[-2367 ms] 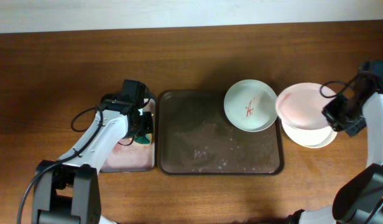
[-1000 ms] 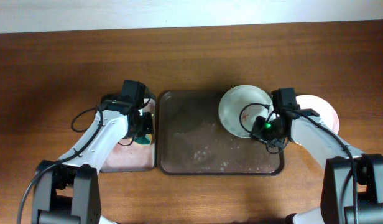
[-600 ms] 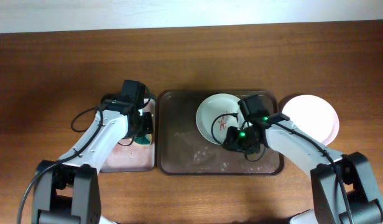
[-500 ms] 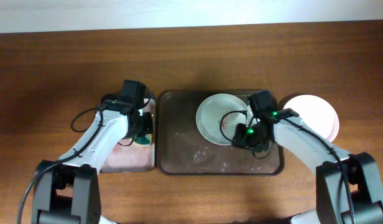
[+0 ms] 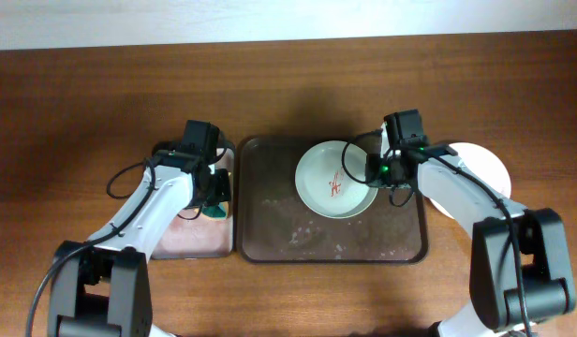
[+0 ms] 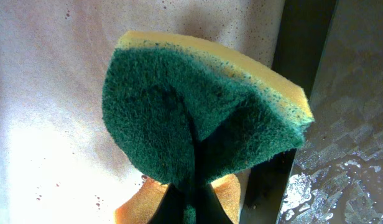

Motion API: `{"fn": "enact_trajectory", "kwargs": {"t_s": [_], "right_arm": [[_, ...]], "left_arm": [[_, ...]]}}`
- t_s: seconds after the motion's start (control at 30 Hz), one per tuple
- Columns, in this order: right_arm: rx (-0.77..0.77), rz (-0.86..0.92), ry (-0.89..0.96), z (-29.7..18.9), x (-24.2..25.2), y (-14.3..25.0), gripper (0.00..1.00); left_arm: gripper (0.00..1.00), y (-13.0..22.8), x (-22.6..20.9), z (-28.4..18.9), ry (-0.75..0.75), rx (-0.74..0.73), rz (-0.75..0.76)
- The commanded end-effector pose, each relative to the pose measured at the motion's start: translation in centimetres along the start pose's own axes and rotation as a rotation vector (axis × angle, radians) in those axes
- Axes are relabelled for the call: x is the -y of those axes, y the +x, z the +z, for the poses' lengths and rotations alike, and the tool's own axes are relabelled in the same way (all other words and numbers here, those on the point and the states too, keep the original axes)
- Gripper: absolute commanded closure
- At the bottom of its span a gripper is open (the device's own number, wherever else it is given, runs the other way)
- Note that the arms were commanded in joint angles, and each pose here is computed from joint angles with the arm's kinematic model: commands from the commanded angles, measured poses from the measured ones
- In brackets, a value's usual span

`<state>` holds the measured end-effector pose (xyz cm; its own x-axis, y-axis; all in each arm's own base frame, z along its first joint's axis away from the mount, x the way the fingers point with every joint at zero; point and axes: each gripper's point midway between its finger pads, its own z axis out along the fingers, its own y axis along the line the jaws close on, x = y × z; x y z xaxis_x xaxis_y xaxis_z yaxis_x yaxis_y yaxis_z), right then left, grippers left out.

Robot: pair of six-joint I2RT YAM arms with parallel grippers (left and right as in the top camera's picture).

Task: Clean dirty plates on tray and stack at the side
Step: 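Grasp the pale green plate rim with the right gripper and pull it center, then scrub the pale green plate with the sponge in the left gripper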

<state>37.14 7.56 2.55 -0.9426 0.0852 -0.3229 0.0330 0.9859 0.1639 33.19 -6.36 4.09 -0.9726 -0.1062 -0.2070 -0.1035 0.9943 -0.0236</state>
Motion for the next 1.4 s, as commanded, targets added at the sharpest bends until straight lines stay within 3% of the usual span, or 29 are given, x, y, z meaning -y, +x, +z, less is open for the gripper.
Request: {"fn": "enact_trajectory", "kwargs": {"t_s": [0.0,0.13,0.37,0.43,0.47,0.57,0.7,0.8,0.97,1.07,1.27,1.37], "right_arm": [[-0.022,0.010,-0.034,0.6,-0.5,0.2,0.82],[-0.112,0.007,-0.159,0.3,-3.0,2.3,0.96],[-0.230,0.006,-0.154,0.2,-6.1,6.1,0.96],[-0.249,0.051,-0.157,0.1,-6.4,6.5,0.95],[-0.250,0.065,-0.156,0.1,-6.5,6.5,0.83],[-0.249,0.064,-0.154,0.1,-6.4,6.5,0.81],[-0.251,0.065,-0.153,0.2,-6.4,6.6,0.94],[-0.252,0.065,-0.154,0.2,-6.4,6.6,0.96],[-0.252,0.065,-0.154,0.2,-6.4,6.6,0.96],[-0.253,0.065,-0.157,0.1,-6.5,6.6,0.96],[-0.257,0.065,-0.155,0.1,-6.4,6.7,0.96],[-0.257,0.065,-0.155,0.1,-6.4,6.7,0.96]], "left_arm": [[1.00,0.0,-0.3,0.2,-0.008,-0.002,0.011],[1.00,0.0,-0.3,0.2,-0.008,-0.002,0.011],[1.00,0.0,-0.3,0.2,-0.008,-0.003,0.011],[1.00,0.0,-0.3,0.2,-0.008,-0.003,0.011],[1.00,0.0,-0.3,0.2,-0.009,-0.003,0.011],[1.00,0.0,-0.3,0.2,-0.008,-0.002,0.011],[1.00,-0.8,-0.1,-0.6,0.000,0.027,0.010],[1.00,-2.9,0.6,-3.3,0.032,0.119,0.006],[1.00,-3.3,7.2,-7.8,0.407,0.156,0.046],[1.00,-2.2,9.7,-7.6,0.449,0.098,-0.034],[1.00,-0.3,17.3,-4.8,0.501,0.094,0.148],[1.00,0.5,18.2,-2.7,0.465,0.068,0.151]]}}
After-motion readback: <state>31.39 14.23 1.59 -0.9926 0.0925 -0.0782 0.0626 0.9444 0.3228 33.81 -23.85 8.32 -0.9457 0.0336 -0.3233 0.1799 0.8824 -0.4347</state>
